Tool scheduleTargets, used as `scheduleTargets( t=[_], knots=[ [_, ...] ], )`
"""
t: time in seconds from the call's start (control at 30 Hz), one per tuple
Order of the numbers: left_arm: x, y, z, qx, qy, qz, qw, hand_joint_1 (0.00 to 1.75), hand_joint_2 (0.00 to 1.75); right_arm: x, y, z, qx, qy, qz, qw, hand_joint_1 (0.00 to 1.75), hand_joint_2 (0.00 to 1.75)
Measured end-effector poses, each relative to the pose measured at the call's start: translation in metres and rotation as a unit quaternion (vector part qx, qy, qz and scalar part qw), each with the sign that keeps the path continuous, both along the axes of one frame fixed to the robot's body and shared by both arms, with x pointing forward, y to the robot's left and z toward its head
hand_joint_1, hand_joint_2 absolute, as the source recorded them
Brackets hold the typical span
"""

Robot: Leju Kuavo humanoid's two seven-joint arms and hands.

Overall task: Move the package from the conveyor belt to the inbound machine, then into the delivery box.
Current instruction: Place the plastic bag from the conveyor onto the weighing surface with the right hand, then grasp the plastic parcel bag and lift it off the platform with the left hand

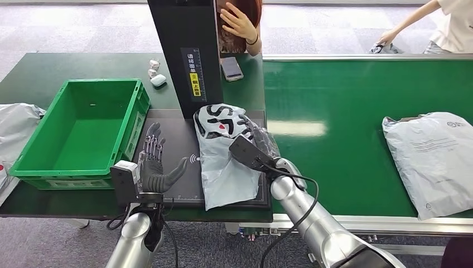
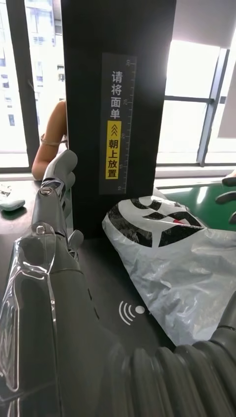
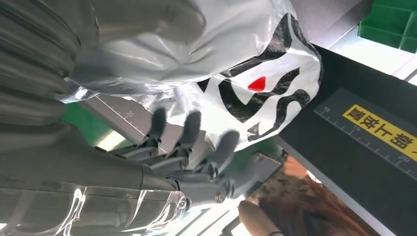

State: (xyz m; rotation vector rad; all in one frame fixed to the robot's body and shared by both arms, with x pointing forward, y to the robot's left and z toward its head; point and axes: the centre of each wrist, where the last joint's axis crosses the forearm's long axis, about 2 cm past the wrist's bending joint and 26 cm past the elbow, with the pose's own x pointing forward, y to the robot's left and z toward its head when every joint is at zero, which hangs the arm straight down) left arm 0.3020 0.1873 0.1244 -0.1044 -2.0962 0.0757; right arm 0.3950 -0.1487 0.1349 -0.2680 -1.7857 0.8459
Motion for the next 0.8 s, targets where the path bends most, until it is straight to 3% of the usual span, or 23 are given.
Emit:
scheduleTargets(
  t=[0.37,0.6,0.8],
  knots=[
    [0.006,-0.006,0.002,-0.003,-0.014,-0.023,1.0,0.0,1.75,-0.007,-0.008,-0.009,0.136,-0.009,0.087,0.987,0.0,1.75],
    [0.004,-0.016,0.002,0.034,-0.027,-0.069,0.997,0.0,1.75,-0.016,-0.031,0.001,0.243,-0.073,0.044,0.966,0.0,1.75],
    [0.007,-0.033,0.002,0.086,-0.035,-0.119,0.988,0.0,1.75,-0.023,-0.052,0.013,0.269,-0.119,0.004,0.956,0.0,1.75]
  ],
)
